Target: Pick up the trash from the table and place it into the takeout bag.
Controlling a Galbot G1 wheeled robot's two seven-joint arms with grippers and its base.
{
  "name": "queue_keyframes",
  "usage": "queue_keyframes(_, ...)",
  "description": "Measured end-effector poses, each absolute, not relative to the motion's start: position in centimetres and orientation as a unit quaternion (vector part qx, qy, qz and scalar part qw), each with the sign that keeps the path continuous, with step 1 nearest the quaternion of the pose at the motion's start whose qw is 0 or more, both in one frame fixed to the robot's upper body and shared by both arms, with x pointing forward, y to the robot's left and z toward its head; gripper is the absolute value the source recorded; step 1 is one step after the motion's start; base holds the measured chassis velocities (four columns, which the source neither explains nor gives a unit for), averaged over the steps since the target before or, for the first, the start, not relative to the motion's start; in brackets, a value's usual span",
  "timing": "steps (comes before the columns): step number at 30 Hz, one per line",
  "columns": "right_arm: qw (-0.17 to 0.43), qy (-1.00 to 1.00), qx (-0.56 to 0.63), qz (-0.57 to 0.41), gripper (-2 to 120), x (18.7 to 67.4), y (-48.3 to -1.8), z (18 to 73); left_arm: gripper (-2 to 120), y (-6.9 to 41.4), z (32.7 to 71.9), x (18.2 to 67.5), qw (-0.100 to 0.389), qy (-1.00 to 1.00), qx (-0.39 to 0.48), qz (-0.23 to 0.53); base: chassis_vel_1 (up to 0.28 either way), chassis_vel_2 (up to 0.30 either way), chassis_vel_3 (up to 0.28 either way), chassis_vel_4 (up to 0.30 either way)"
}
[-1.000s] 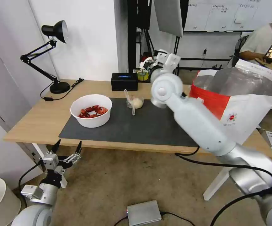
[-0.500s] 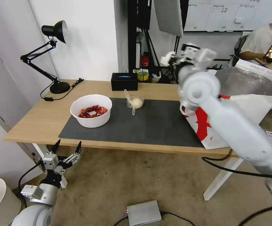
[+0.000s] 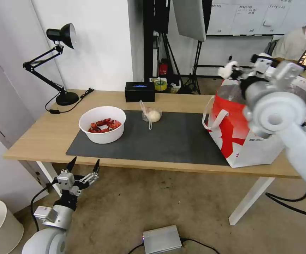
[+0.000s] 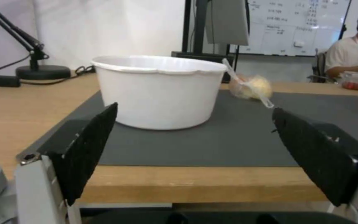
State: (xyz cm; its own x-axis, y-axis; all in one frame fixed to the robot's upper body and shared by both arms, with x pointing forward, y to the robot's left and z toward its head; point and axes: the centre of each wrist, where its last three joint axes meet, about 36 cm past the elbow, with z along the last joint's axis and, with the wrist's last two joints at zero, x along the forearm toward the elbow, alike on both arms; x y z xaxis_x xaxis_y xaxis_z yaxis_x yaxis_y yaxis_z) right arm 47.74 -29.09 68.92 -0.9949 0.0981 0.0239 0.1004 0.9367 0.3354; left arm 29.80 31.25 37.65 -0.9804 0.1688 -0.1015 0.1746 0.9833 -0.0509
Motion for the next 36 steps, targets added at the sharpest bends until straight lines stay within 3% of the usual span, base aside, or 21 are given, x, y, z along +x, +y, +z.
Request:
queue_keyframes(14,0.03,-0.982,-0.081,-0.167,0,46.4,-31.7,66.9,100,30.5,37.9,29.9,0.043,0.994,0.096,-0.03,0.0,0.0,0.0,0.0)
queue_keyframes(31,0.037,-0.982,-0.087,-0.165,58,45.4,-32.6,66.8,100,30.7,38.1,29.7,0.044,0.994,0.097,-0.027,0.0,0.0,0.0,0.0)
queue_keyframes(36,0.023,-0.986,-0.054,-0.157,82,44.8,-32.0,66.9,100,30.5,38.3,29.6,0.046,0.994,0.097,-0.028,0.0,0.0,0.0,0.0)
